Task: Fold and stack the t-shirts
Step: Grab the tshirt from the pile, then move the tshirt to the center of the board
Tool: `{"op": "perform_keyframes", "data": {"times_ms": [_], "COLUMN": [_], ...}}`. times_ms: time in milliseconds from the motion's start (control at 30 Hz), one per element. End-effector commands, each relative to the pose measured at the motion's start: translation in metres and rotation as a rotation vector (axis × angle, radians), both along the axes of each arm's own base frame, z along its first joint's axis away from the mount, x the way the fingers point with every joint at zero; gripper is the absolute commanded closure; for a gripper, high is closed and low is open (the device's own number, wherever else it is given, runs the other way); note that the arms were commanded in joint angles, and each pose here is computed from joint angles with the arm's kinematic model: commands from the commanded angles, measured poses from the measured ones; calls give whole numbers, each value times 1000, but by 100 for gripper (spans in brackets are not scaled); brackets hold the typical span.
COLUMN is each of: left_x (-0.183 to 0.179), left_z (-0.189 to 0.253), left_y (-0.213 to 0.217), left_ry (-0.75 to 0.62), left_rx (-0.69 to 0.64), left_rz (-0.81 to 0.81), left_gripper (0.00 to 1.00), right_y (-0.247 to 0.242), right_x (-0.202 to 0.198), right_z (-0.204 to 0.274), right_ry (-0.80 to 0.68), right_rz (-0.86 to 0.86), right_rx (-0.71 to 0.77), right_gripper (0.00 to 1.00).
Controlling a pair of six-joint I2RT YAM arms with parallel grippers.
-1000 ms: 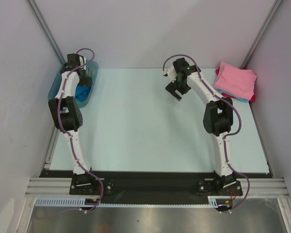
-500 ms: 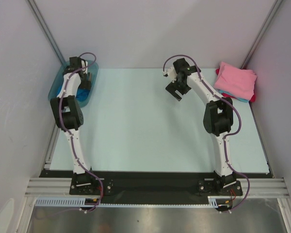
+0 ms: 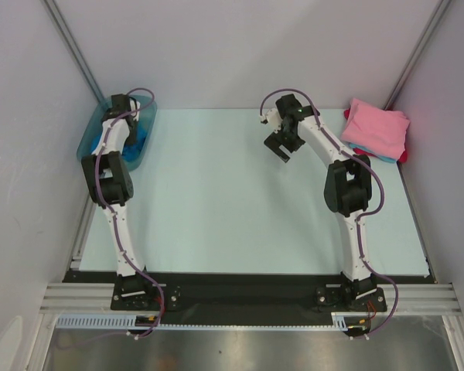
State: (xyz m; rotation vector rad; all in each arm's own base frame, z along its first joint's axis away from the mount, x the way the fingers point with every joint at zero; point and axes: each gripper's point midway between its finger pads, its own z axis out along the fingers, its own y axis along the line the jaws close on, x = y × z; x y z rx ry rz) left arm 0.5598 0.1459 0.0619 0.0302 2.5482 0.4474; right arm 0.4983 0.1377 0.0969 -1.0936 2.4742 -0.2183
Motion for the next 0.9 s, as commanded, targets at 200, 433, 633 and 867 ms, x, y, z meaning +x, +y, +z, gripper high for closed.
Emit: {"op": "perform_keyframes", "data": {"times_ms": [200,433,633,867], "left_x": [12,-1,-36,-120], "left_z": [77,203,301,350], "left_y": [5,-33,-120,-248], "left_ry": [-190,-450,-621,-708], "left_rx": [-17,-65,-33,-224], "left_rz": [24,-123,-487,-1111], "left_gripper": [99,100,100,100], "right_y": [4,4,8,10], "right_x": [-3,-2,0,4], "right_z": [21,21,19,19], "right_ry": [-41,-45,-46,-62], "right_rz": [4,3,12,29], "right_rx": [7,9,9,8], "right_gripper": [0,0,0,0]}}
